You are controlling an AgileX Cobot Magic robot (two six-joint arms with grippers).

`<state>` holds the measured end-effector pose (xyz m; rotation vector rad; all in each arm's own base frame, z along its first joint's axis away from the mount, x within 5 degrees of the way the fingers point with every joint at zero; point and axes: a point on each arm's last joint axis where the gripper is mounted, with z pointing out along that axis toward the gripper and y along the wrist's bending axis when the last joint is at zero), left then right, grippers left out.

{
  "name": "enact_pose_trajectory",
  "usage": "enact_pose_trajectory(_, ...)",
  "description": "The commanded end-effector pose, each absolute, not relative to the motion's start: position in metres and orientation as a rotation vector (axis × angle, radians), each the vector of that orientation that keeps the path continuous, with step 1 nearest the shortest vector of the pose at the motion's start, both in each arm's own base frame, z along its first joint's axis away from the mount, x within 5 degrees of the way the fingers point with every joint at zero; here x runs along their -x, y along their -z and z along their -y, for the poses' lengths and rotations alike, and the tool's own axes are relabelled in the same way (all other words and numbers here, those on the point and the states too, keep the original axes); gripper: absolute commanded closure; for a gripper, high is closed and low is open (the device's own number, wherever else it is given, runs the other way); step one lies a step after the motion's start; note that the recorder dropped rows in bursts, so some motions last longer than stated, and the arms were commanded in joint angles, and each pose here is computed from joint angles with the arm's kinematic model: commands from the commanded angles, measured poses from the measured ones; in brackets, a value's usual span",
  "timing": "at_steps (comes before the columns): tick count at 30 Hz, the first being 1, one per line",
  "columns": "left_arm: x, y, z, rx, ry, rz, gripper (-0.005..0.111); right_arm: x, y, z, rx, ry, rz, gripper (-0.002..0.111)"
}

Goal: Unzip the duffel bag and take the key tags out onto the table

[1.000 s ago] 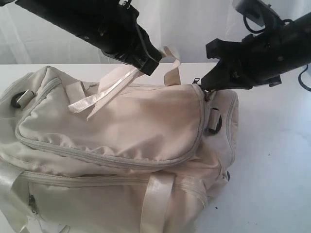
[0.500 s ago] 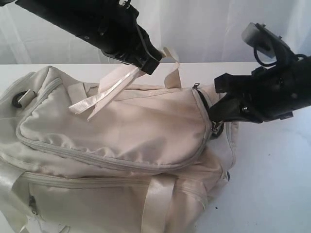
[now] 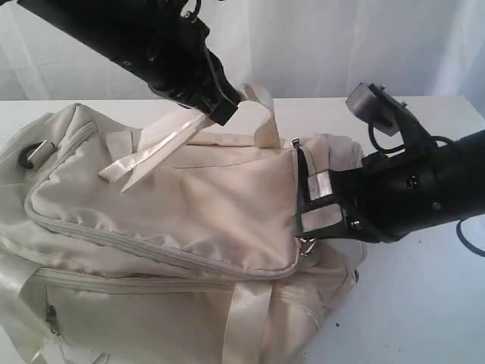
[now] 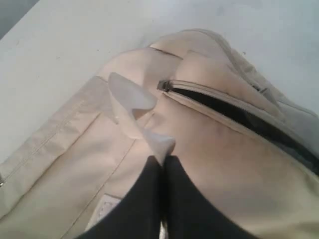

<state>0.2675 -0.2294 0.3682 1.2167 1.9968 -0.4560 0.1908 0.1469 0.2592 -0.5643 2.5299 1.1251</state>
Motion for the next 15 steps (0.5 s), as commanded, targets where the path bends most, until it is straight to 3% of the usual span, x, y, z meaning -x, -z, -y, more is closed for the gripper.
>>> enact_pose_trajectory(1, -0.271, -0.379, 0.22, -1.182, 0.409, -2.029, 0.107, -0.178, -0.261, -0.159, 0.642, -1.202, -2.519, 0.108)
enact_pose_trajectory(15, -0.279, -0.418, 0.206, -1.13, 0.36, -1.962, 0.107, -0.163, -0.262, -0.18, 0.745, -1.209, -2.486, 0.108)
